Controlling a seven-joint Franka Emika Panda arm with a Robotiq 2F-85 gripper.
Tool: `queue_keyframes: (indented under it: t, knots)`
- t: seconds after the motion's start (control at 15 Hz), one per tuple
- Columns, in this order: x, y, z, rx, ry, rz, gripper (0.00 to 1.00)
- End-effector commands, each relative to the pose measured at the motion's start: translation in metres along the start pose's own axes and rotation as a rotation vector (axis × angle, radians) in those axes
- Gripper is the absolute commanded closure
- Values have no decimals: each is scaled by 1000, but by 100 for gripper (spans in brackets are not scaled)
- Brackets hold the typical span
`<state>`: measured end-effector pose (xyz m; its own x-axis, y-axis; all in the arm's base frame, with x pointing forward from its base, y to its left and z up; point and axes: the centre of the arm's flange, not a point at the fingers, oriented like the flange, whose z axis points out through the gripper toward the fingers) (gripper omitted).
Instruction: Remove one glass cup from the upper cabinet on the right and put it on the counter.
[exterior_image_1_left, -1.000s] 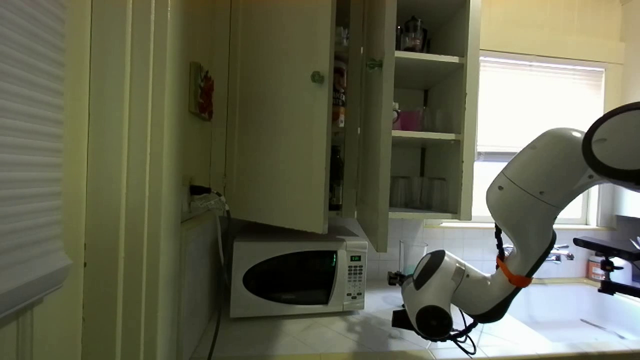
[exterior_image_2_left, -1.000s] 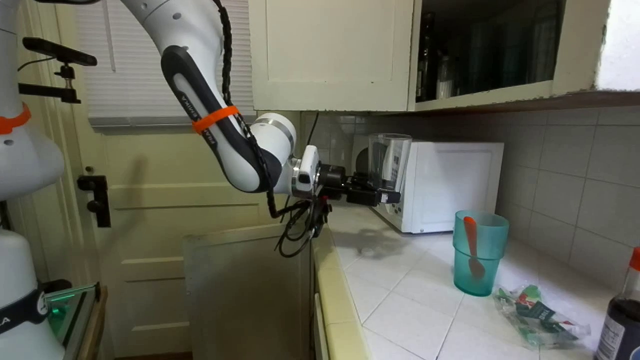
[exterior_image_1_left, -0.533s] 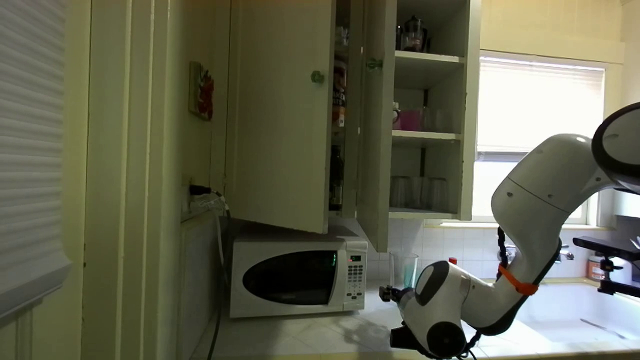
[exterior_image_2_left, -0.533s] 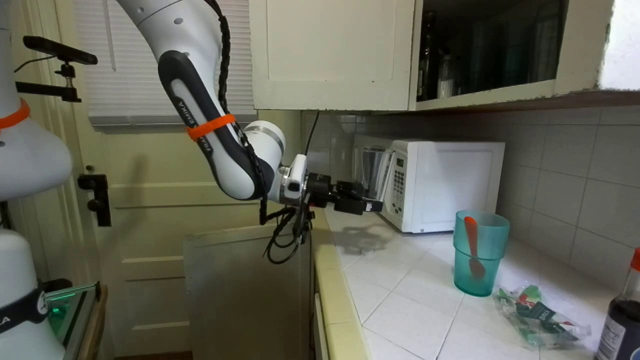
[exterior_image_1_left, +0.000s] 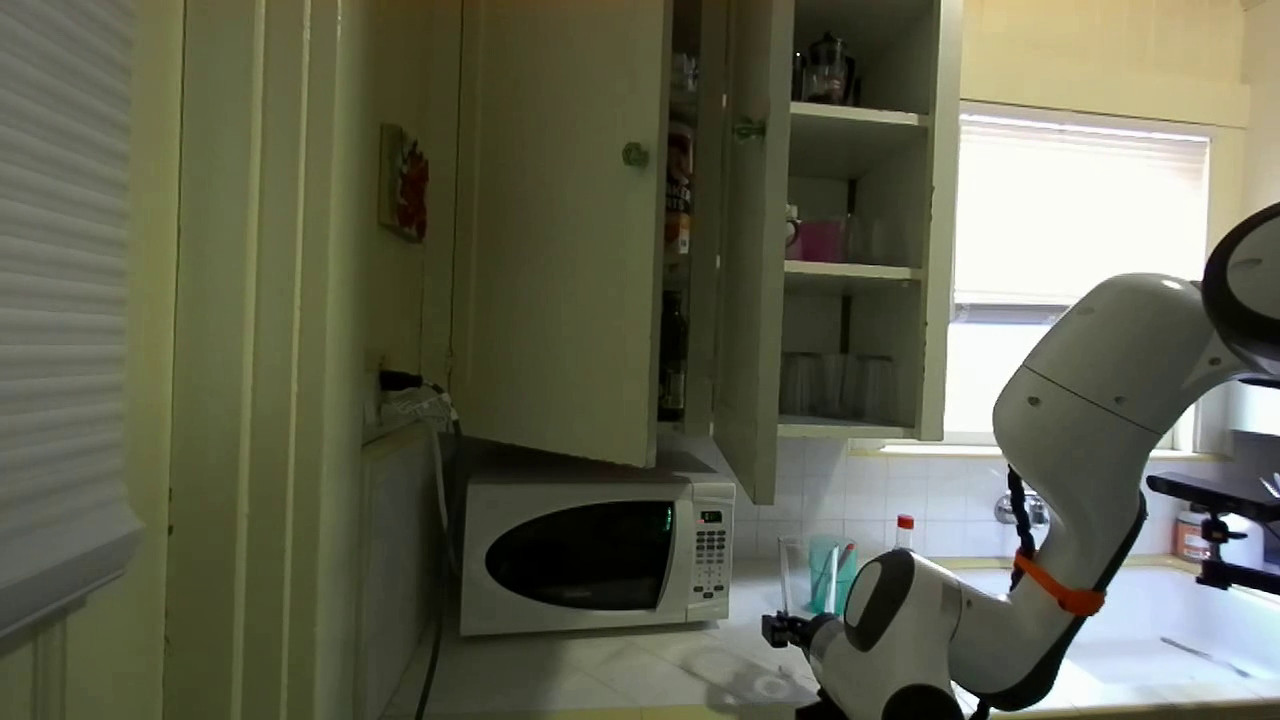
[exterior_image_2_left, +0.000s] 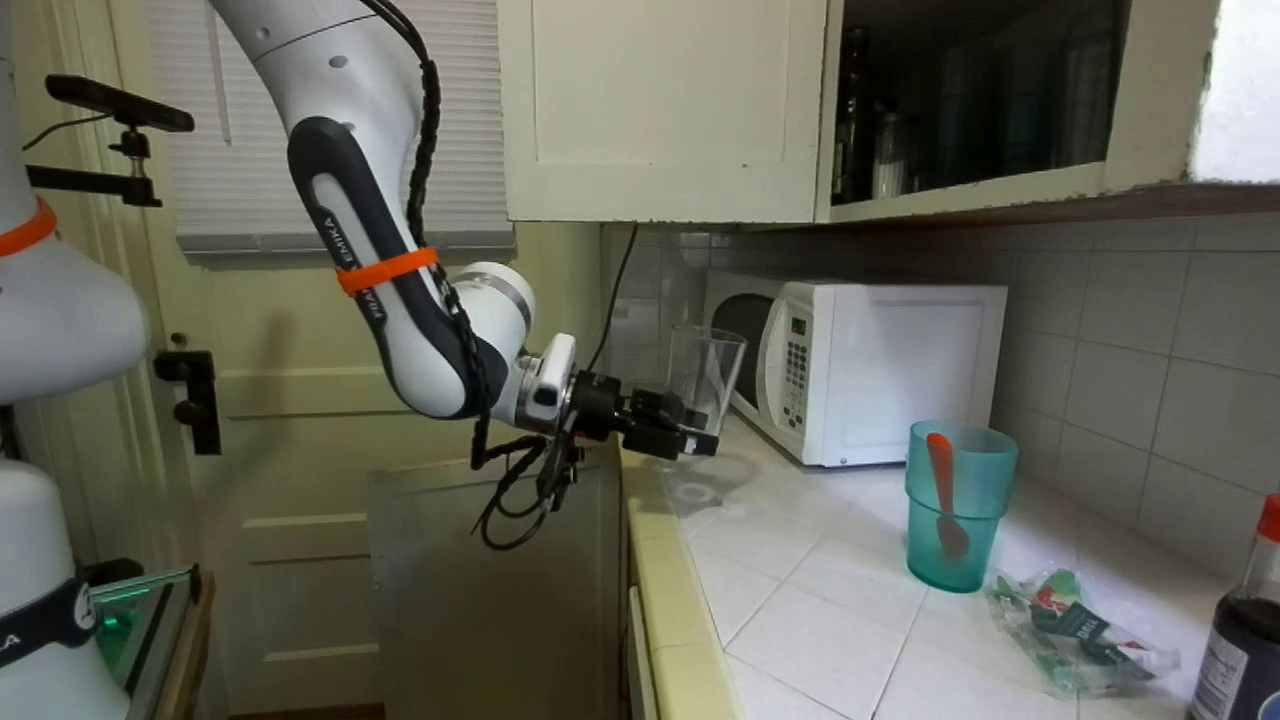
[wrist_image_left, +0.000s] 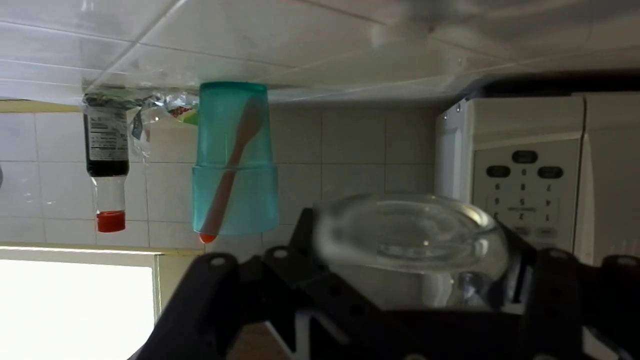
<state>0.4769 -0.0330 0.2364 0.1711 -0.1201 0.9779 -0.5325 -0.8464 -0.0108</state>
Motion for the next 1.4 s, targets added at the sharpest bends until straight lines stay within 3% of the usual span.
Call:
queue_keyframes:
  t: [0.0,0.27,0.67,0.73,1.0,1.07,1.33]
  knots:
    - [-9,28,-9,-5,12,1,49]
    - [-20,38,-6,-38,-15,-13,49]
    - [-18,41,0,-67,45,-7,49]
    - [-21,31,2,-75,14,-37,24]
    - [-20,33,3,-79,14,-36,24]
    - [-20,33,3,-79,14,-36,49]
    - [-38,20,-7,-126,11,-53,49]
